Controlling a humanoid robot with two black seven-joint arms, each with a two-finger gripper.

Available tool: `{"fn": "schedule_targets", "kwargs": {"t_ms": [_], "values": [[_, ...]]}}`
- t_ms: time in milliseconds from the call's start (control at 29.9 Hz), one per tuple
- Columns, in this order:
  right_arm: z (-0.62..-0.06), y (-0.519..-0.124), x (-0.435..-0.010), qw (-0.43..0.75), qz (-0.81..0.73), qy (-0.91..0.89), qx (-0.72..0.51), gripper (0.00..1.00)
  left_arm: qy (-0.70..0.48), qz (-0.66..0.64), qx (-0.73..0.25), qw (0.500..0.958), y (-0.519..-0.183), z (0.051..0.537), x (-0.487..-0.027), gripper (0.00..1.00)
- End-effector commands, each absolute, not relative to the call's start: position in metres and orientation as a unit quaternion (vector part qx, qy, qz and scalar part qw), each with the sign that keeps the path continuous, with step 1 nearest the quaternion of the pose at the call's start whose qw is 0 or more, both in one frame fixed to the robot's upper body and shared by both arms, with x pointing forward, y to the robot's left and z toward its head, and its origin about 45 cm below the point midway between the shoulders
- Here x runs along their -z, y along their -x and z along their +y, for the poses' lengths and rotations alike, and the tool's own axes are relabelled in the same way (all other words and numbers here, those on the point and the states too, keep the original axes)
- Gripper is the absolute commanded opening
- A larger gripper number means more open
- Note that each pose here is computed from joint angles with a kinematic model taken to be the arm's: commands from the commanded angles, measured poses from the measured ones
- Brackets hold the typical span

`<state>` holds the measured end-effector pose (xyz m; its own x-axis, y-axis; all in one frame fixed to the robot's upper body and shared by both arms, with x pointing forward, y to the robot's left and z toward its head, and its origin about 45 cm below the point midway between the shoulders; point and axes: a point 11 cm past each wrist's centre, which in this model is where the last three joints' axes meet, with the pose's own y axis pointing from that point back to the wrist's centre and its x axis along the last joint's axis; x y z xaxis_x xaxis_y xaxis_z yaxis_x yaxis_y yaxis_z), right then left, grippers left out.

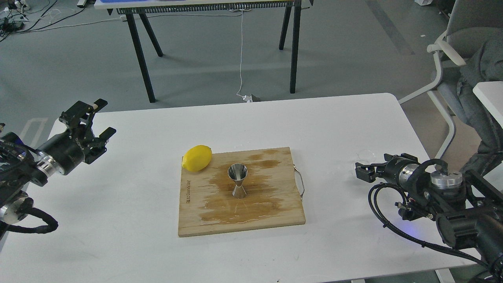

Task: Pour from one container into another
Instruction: 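Lower the right gripper to the small clear glass and grasp it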

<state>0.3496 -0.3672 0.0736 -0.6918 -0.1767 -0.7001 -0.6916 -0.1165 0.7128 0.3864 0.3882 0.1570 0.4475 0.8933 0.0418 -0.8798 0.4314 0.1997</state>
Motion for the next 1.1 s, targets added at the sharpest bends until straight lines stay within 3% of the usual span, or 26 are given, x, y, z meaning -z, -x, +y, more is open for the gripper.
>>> {"fn": "schedule_targets", "kwargs": {"t_ms": [0, 401, 535, 836, 1070], "values": [[-0.362, -0.353, -0.071, 0.193, 0.635, 0.34, -0.667, 0.97, -0.097, 0.036, -0.525, 0.845, -0.386, 0.388, -0.156, 0.99], [-0.348, -0.362, -0.069, 0.189, 0.632, 0.344, -0.668, 0.95, -0.102, 0.038, -0.531, 0.84, -0.385, 0.393, -0.153, 0.99], [-0.347, -0.362, -0.068, 0.187, 0.633, 0.345, -0.668, 0.87, -0.099, 0.041, -0.529, 0.842, -0.385, 0.39, -0.151, 0.99], [-0.348, -0.362, -0.068, 0.188, 0.635, 0.349, -0.663, 0.5, -0.099, 0.041, -0.529, 0.842, -0.385, 0.39, -0.151, 0.99], [-0.347, -0.36, -0.068, 0.189, 0.632, 0.356, -0.662, 0.29, -0.105, 0.042, -0.535, 0.837, -0.384, 0.395, -0.149, 0.99]]}}
